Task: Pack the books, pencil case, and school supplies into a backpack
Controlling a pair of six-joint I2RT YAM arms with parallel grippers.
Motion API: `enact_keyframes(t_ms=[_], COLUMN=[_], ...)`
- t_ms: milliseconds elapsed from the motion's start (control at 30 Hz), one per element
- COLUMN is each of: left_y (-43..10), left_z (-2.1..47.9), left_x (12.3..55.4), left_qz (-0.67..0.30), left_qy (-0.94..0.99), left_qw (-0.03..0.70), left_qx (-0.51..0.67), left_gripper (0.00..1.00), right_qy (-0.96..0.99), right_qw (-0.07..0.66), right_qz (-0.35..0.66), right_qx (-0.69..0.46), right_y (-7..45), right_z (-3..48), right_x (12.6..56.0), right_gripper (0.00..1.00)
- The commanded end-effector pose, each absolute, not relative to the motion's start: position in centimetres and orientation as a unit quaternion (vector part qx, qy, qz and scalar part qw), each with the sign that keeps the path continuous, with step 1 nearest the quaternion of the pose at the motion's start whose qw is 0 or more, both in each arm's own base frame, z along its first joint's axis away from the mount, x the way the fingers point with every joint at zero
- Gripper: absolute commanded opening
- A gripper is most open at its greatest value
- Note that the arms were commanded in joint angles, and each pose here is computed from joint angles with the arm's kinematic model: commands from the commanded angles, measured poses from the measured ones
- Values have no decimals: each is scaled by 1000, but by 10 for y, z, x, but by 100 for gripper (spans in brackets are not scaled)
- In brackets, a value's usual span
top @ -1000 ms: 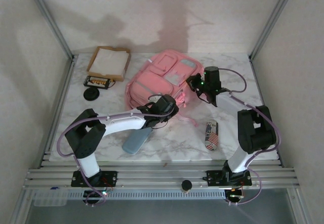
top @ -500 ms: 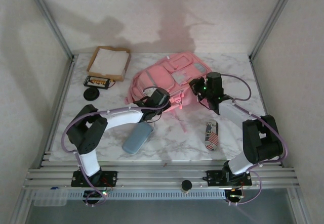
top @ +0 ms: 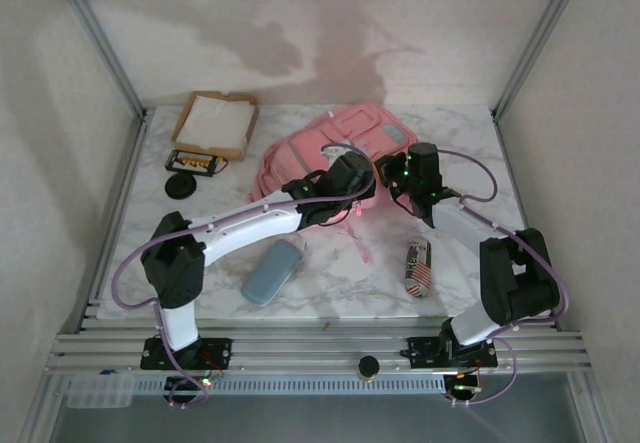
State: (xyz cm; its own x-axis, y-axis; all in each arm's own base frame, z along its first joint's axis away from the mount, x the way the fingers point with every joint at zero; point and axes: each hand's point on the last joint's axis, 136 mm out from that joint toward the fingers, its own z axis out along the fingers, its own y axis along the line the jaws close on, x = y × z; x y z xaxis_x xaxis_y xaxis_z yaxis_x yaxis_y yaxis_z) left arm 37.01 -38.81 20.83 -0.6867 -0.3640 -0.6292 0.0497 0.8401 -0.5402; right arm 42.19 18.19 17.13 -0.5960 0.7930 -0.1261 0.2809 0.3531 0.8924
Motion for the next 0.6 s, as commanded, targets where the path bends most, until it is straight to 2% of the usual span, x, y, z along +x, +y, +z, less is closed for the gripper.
enact_keyframes(t_ms=[0,267,567], left_y=[-375,-385,-383], left_z=[181,171,161], left_x=[364,379,391], left_qz=[-195,-136,-92], left_qy=[905,923,926], left_qw=[373,359,361], left_qx=[-57,-35,-66], left_gripper=[34,34,38], right_qy=[733,734,734], right_qw=[302,297,296], right_qz=[526,533,533], right_qx=[307,298,297], right_y=[200,204,205], right_z=[239,245,243], right_x=[422,424,423], right_gripper=[0,0,0])
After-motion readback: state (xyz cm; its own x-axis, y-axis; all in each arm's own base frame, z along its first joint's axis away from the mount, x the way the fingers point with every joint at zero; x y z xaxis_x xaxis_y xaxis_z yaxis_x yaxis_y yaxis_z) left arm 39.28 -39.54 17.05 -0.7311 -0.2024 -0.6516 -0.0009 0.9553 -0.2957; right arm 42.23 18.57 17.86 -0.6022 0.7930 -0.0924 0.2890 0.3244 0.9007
